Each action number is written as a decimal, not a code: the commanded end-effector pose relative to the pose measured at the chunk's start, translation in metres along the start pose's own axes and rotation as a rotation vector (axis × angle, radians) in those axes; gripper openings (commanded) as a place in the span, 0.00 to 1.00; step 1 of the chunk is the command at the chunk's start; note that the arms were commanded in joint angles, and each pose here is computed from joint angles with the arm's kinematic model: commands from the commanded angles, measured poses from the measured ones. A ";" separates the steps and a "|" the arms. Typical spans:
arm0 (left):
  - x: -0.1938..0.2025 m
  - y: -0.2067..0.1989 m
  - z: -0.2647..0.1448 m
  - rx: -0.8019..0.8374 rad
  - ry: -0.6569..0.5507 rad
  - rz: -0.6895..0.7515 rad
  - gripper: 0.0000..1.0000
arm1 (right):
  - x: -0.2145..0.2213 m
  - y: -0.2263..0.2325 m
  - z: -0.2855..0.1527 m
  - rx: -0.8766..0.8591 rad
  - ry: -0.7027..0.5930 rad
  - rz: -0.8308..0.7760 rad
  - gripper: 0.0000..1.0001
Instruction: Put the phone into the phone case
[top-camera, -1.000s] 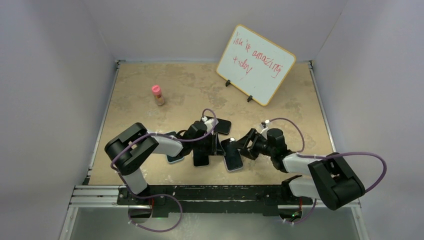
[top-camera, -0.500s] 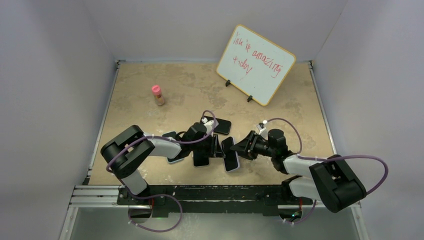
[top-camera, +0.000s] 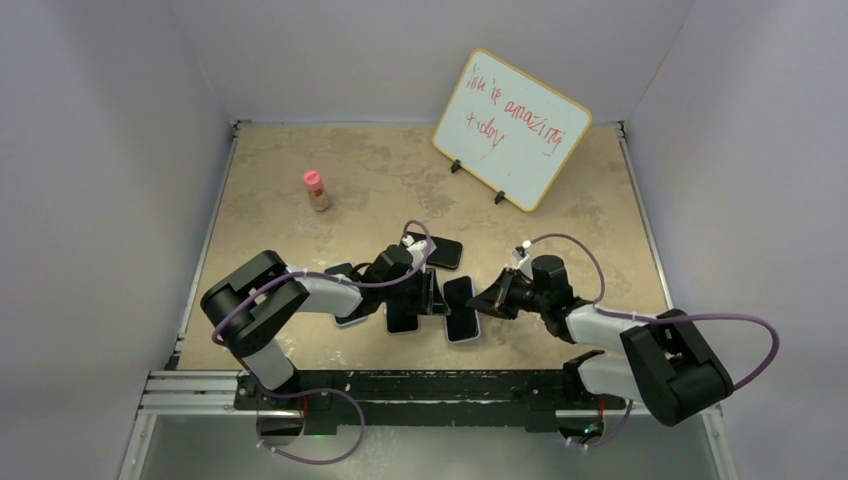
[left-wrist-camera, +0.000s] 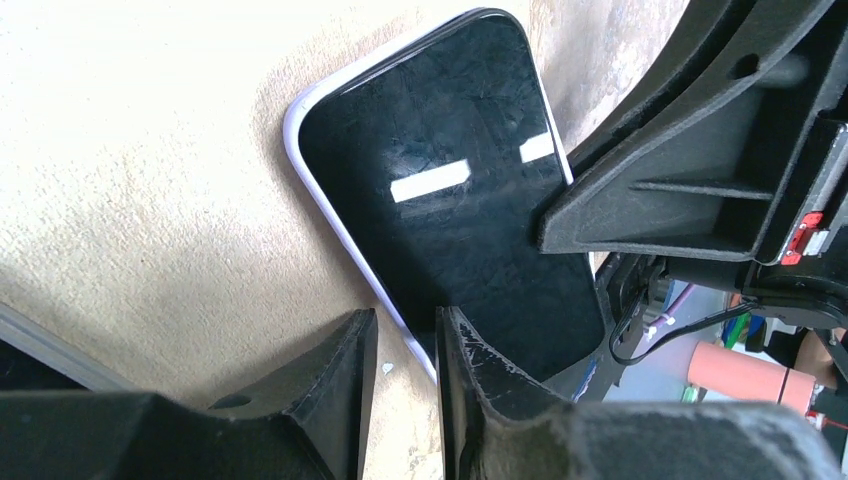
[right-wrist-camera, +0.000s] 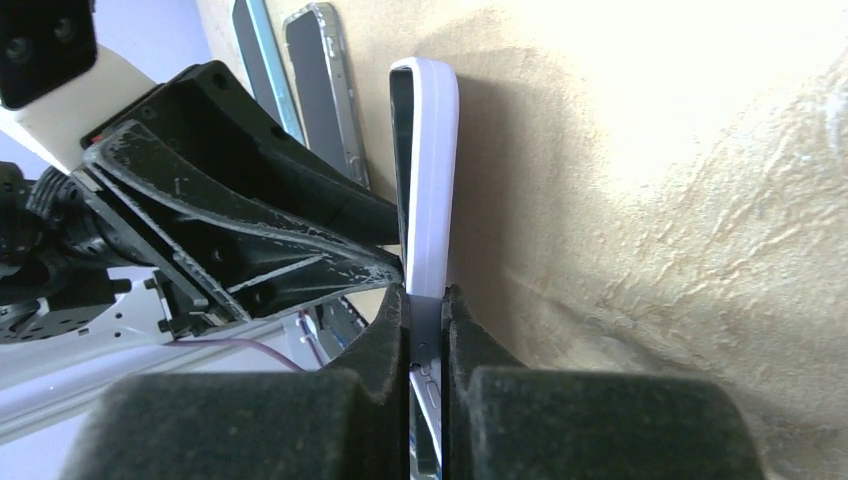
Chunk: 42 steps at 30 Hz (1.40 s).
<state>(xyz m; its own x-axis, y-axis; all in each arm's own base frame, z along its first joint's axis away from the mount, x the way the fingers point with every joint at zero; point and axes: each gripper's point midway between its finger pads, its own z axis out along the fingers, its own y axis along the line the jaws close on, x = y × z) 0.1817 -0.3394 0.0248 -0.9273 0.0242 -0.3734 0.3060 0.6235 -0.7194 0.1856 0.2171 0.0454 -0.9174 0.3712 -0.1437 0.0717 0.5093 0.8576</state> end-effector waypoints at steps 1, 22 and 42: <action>-0.009 -0.014 -0.004 0.041 -0.028 0.044 0.31 | -0.008 0.006 0.003 0.007 -0.013 -0.050 0.00; -0.066 -0.083 -0.094 0.200 -0.209 0.101 0.91 | -0.036 0.100 -0.044 -0.286 -0.241 -0.204 0.00; -0.063 -0.154 -0.134 0.637 -0.256 0.090 0.58 | -0.023 0.180 -0.097 -0.719 -0.286 -0.258 0.00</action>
<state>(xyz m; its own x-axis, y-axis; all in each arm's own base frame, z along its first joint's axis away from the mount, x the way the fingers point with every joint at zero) 0.1688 -0.3307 0.1999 -0.8659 -0.1360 -0.4814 0.4552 0.1850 -0.8710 0.1929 0.2223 0.2107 -0.7473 0.5416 -0.3849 -0.3693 0.1430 0.9182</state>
